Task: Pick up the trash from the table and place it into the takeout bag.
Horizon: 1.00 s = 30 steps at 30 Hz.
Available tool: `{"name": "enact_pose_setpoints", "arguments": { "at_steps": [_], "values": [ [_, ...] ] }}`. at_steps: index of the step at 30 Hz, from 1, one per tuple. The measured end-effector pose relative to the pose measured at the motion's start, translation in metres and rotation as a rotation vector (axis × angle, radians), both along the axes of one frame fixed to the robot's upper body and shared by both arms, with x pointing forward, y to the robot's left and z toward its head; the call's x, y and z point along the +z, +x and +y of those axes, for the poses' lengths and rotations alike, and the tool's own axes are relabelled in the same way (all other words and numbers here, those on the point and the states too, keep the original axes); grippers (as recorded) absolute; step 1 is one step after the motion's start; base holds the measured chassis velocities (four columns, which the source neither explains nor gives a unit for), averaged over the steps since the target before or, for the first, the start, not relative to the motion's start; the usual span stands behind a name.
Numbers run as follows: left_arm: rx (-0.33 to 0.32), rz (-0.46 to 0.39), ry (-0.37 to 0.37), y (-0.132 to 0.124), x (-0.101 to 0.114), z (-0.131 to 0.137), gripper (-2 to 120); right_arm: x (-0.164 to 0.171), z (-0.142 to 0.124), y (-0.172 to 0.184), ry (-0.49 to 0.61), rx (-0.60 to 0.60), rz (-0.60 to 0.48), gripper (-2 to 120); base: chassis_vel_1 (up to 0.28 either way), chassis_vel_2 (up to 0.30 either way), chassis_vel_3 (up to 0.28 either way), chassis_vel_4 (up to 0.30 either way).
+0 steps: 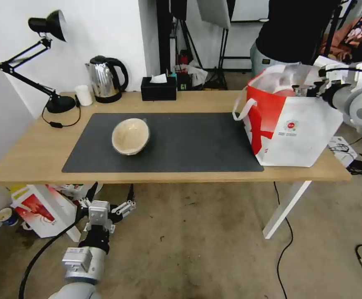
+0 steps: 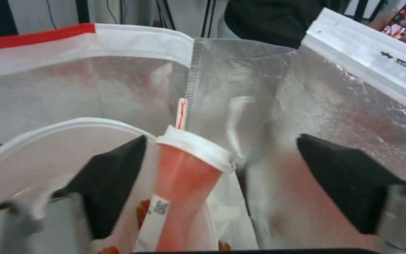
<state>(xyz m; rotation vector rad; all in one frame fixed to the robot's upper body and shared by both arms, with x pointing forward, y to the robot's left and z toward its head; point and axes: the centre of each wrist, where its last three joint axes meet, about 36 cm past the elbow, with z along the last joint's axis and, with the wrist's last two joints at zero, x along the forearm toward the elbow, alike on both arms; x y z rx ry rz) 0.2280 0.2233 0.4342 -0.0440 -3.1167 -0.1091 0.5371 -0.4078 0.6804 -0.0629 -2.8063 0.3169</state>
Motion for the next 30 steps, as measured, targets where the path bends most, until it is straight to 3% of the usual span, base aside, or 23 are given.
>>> {"name": "enact_pose_setpoints", "arguments": {
  "at_steps": [4, 13, 19, 23, 24, 25, 30],
  "values": [
    [0.0, 0.0, 0.0, 0.0, 0.0, 0.0, 100, 0.003, -0.002, -0.002, -0.013, -0.012, 0.001, 99, 0.0, 0.0, 0.0, 0.0],
    [0.0, 0.0, 0.0, 0.0, 0.0, 0.0, 100, 0.011, -0.005, -0.007, -0.035, -0.026, -0.01, 100, 0.0, 0.0, 0.0, 0.0],
    [0.0, 0.0, 0.0, 0.0, 0.0, 0.0, 100, 0.024, -0.004, -0.014, -0.003, -0.014, -0.077, 100, 0.0, 0.0, 0.0, 0.0],
    [0.0, 0.0, 0.0, 0.0, 0.0, 0.0, 100, 0.034, 0.011, -0.021, 0.128, 0.038, -0.272, 100, 0.0, 0.0, 0.0, 0.0],
    [0.0, 0.0, 0.0, 0.0, 0.0, 0.0, 100, 0.034, 0.011, -0.021, 0.128, 0.038, -0.272, 100, 0.0, 0.0, 0.0, 0.0],
    [0.0, 0.0, 0.0, 0.0, 0.0, 0.0, 100, 0.038, 0.02, -0.024, 0.169, 0.065, -0.356, 100, 0.0, 0.0, 0.0, 0.0],
    [0.0, 0.0, 0.0, 0.0, 0.0, 0.0, 100, 0.046, 0.04, -0.035, 0.202, 0.114, -0.514, 100, 0.0, 0.0, 0.0, 0.0]
  ]
}}
